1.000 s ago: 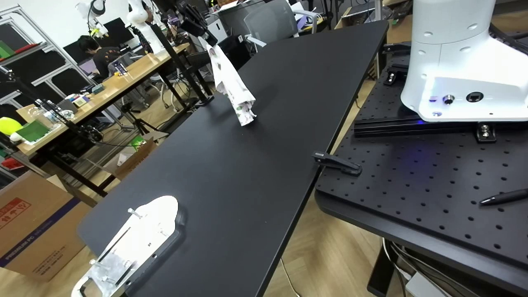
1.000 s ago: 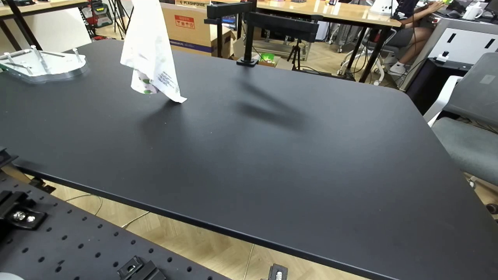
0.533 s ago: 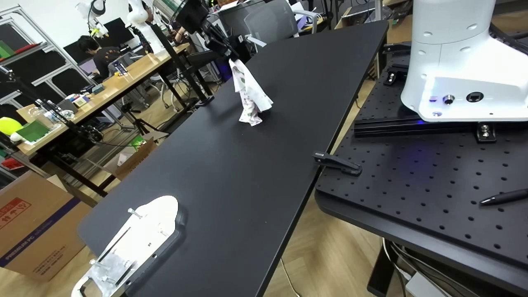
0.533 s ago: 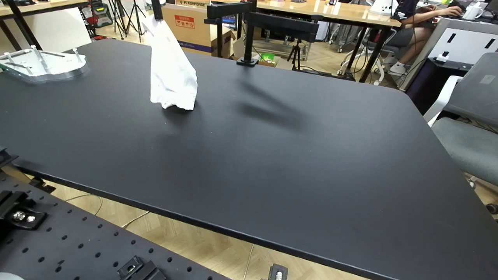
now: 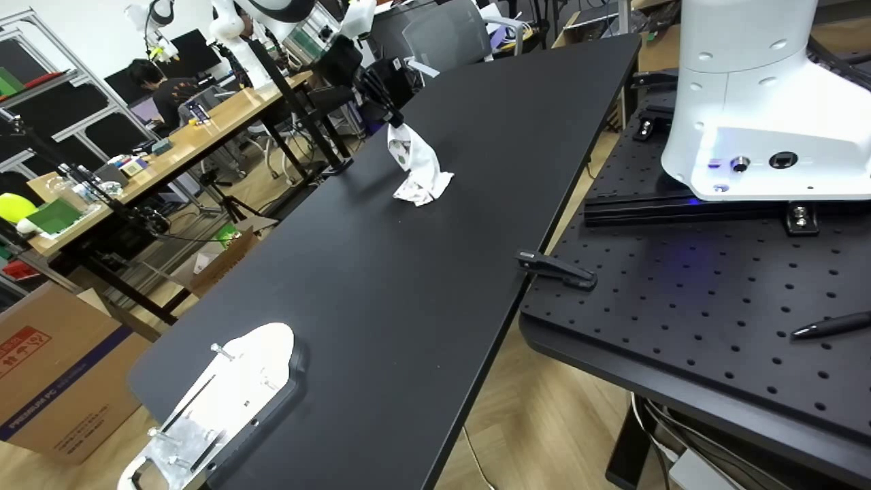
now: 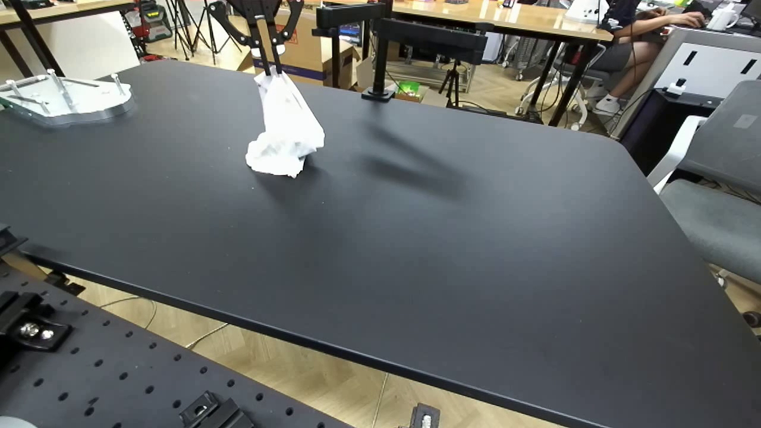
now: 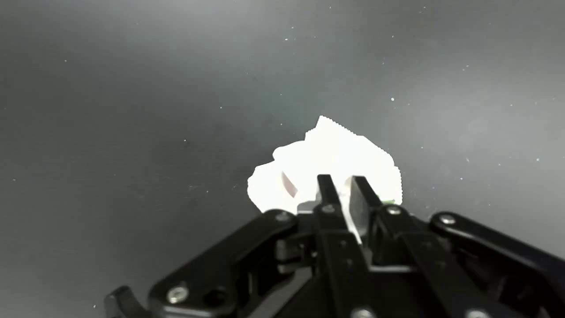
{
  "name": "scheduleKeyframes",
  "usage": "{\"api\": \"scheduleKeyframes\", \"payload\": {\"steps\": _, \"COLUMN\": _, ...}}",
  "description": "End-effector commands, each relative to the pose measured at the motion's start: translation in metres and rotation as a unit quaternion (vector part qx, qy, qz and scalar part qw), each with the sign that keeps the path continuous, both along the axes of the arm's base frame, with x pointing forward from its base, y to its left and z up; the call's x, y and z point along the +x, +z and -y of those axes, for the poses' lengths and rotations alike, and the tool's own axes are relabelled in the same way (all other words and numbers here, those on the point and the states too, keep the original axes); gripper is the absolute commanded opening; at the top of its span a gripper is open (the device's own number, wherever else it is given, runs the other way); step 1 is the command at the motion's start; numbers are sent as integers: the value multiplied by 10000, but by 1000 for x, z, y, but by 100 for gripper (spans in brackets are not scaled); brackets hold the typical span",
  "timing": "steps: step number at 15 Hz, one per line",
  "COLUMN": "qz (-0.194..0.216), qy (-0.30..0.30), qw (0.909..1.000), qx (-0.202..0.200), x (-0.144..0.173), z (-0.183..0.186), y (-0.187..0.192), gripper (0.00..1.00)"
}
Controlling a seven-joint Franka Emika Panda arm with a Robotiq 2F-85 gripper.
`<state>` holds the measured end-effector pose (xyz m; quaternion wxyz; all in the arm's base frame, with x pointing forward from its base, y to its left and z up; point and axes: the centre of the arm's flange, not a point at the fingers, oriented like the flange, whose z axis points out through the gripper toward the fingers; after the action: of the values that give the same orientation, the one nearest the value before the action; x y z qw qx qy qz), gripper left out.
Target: Unhang the cloth and put it on the table
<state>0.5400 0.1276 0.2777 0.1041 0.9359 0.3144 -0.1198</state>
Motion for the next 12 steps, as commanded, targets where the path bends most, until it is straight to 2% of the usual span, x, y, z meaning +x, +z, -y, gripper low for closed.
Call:
{"api": "scheduleKeyframes", "payload": {"steps": 1, "qz": -119, "qy": 18, "qw": 9998, "qx": -156, "x": -5, "z": -8, "y": -1, "gripper": 47}}
{"api": "scheduleKeyframes", "payload": {"steps": 8, "qz": -454, "qy": 359, "qw": 9979, "qx": -306, "x": -18, "z": -44, "y": 8, "gripper": 94}}
{"api": "scheduleKeyframes", "payload": {"steps": 9, "qz": -507, "qy": 346, "qw": 9977, "qx": -304, "x": -20, "z": -48, "y": 11, "gripper": 98}}
{"api": "scheduleKeyframes", "payload": {"steps": 11, "qz": -640, "qy": 283, "qw": 9971, "qx": -301, "x": -22, "z": -52, "y": 18, "gripper": 100}}
{"api": "scheduleKeyframes", "payload": {"steps": 12, "qz": -572, "qy": 392, "qw": 9973, "qx": -250, "x": -24, "z": -49, "y": 2, "gripper": 100}}
